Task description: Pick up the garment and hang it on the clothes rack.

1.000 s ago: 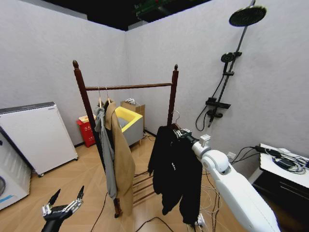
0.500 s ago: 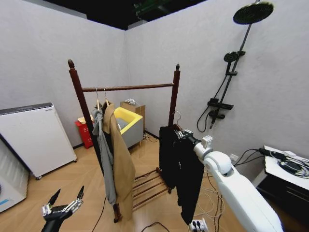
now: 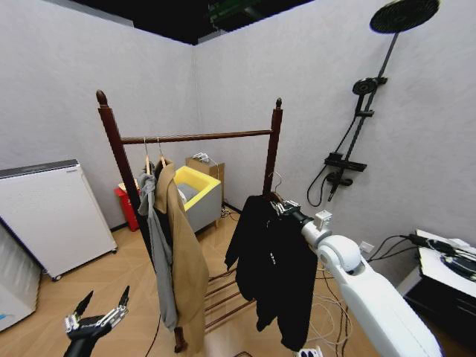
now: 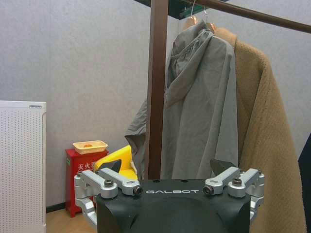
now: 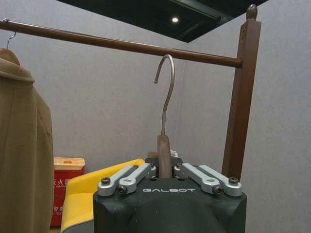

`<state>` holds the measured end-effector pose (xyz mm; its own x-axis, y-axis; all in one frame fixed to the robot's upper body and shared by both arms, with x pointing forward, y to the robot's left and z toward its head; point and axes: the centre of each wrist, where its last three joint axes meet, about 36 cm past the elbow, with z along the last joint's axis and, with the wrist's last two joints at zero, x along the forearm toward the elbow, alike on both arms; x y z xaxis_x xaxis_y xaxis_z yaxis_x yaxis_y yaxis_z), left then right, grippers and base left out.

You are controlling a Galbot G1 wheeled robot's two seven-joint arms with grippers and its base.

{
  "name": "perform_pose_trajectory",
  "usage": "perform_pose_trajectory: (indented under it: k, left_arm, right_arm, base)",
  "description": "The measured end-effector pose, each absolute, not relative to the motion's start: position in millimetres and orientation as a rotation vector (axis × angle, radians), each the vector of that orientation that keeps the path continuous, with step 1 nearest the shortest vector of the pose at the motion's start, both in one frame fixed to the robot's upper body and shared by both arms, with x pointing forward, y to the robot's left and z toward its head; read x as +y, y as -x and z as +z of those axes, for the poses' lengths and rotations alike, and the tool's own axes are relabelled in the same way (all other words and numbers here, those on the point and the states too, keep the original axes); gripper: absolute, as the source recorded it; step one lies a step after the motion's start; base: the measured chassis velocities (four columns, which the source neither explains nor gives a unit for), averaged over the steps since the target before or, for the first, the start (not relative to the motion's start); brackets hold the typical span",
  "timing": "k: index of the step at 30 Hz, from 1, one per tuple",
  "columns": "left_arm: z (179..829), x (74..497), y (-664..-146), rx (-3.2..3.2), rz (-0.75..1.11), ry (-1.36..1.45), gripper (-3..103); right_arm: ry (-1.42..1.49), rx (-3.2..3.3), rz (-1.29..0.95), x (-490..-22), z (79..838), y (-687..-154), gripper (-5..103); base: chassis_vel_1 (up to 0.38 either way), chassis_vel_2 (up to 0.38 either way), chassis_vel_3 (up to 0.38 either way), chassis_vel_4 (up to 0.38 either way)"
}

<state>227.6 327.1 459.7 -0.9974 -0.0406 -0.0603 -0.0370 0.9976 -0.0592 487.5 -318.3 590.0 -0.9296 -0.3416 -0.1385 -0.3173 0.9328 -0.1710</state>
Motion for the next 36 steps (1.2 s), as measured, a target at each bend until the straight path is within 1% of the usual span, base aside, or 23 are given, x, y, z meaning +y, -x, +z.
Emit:
perform_pose_trajectory:
  k: [8, 13, 23, 25, 29, 36]
  left_arm:
    - [460, 327, -228, 3.078, -0.090, 0.060, 100]
    - [460, 327, -228, 3.078, -0.090, 0.060, 100]
    - [460, 327, -228, 3.078, -0.090, 0.060, 100]
    - [460, 327, -228, 3.078, -0.089, 0.060, 100]
    - [460, 327, -228, 3.078, -0.090, 0.060, 100]
    - [460, 327, -228, 3.078, -0.090, 0.060, 100]
  right_arm:
    - [0.491, 2.926, -0.221, -334, 590, -478, 10]
    - [0.495, 2.927, -0.222, -335, 590, -475, 10]
    - [0.506, 2.882, -0.198, -314, 618, -453, 10]
    - [0.498, 2.853, -0.169, -304, 644, -447, 10]
    - [0.480, 2.818, -0.162, -293, 681, -456, 10]
    - [0.500, 2.846, -0.142, -278, 710, -485, 10]
  base:
    - [-0.052, 0.106, 0.113, -0.048]
    - [-0.003, 0.119, 0.114, -0.007]
    - [0.071, 0.096, 0.094, 0.065]
    - [0.045, 0.009, 0.038, 0.080]
    - [0.000, 0.000, 0.000, 0.000]
    - [0.000, 0.000, 0.000, 0.000]
